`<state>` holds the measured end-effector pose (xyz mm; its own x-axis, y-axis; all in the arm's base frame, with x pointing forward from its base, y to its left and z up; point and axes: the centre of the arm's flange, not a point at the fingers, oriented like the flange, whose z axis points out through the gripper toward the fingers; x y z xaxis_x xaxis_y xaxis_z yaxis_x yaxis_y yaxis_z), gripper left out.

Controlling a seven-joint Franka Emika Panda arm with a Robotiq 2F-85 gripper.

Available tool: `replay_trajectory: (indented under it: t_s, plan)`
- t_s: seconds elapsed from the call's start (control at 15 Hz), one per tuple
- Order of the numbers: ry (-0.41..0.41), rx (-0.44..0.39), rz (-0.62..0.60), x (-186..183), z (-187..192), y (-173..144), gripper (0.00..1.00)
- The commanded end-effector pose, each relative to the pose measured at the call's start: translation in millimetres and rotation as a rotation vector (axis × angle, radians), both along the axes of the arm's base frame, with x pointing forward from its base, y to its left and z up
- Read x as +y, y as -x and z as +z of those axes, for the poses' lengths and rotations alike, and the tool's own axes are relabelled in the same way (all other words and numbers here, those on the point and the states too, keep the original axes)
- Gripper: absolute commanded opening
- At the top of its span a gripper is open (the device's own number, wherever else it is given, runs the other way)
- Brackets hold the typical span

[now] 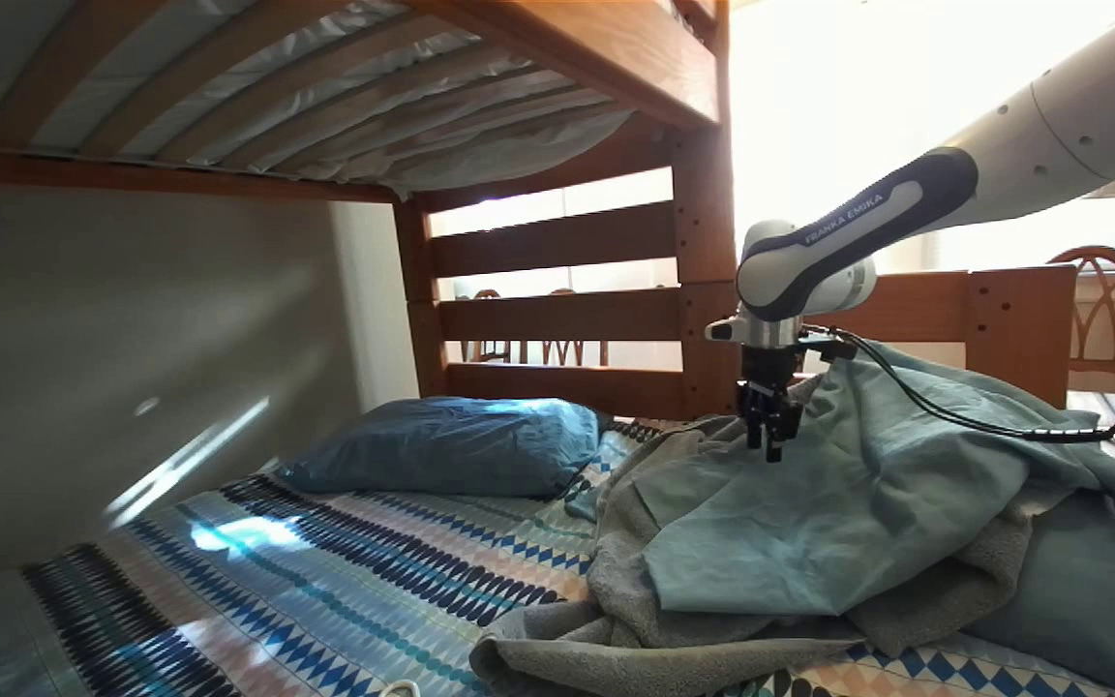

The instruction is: Unfold the blue pillowcase on the towel

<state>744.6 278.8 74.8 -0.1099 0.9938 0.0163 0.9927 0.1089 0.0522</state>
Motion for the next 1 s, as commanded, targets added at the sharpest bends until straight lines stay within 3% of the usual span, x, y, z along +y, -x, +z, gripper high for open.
replay_trajectory:
  t_s: [0.0, 0.2, 0.27, 0.73, 0.8, 0.93]
  plan:
    - [-0.003, 0.002, 0.000, 22.5, -21.2, -59.8, 0.25]
    - [0.007, 0.002, -0.004, 19.6, -21.2, -58.9, 0.03]
    - [0.011, 0.003, -0.005, 18.4, -21.8, -58.6, 0.01]
    - [0.055, 0.028, -0.021, -5.7, -24.3, -40.5, 0.00]
    - [0.055, 0.036, -0.015, -6.8, -24.8, -39.7, 0.26]
    - [0.049, 0.032, -0.009, -4.7, -22.2, -37.3, 0.33]
